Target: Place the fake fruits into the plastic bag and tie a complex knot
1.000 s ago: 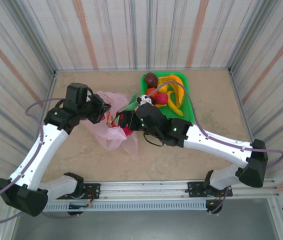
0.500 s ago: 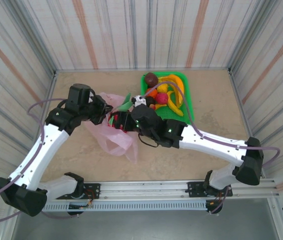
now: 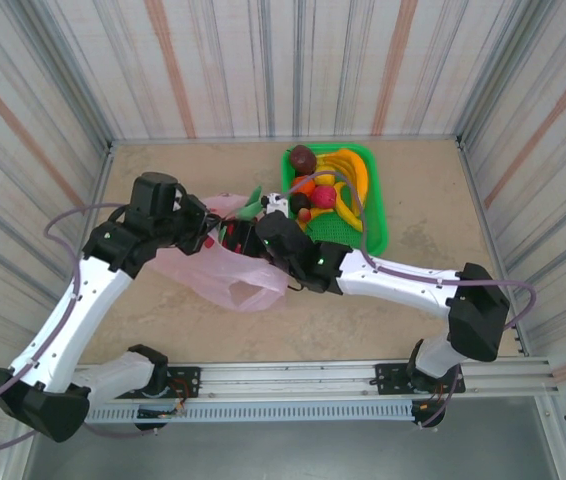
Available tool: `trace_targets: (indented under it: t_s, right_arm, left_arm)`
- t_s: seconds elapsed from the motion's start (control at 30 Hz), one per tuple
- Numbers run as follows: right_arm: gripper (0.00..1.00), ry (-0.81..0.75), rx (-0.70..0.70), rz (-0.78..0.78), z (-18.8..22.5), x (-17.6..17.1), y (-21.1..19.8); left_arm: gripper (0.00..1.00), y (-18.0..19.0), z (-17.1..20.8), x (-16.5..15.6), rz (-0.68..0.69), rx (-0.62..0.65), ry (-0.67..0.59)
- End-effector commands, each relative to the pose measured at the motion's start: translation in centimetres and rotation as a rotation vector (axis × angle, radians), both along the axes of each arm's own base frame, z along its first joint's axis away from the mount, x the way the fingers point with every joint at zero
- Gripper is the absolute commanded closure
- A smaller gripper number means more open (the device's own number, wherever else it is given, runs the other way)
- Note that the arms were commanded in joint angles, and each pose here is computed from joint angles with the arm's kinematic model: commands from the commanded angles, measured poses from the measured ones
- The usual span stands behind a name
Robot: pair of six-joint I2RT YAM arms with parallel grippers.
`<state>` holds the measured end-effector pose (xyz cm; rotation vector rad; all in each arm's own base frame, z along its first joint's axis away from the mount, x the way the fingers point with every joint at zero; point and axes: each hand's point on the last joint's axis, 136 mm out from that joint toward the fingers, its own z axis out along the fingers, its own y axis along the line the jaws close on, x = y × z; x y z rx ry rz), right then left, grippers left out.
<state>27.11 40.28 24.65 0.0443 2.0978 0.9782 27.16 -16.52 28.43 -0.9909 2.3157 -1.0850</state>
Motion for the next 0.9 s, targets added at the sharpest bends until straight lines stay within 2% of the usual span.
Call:
trace_targets:
  t_s: [0.0, 0.37, 0.63, 0.87]
  right_arm:
    - [0.3, -0.083, 0.044, -0.015, 0.5, 0.5, 0.7]
    - [0.3, -0.23, 0.01, 0.115, -1.1, -2.9, 0.3]
    - [0.3, -0.371, 0.05, 0.16, 1.7, -4.5, 0.4]
    - [0.3, -0.464, 0.044, 0.134, 3.8, -3.5, 1.0]
  left_arm:
    - [1.0, -0.3, 0.4, -0.5, 0.019, -0.02, 0.009]
    - [1.0, -1.0, -0.3, 0.8, 0.039, -0.004, 0.025]
    - [1.0, -2.1, -0.6, 1.0, 0.023, -0.003, 0.034]
    - [1.0, -3.3, 0.4, 0.4, -0.008, -0.027, 0.024]
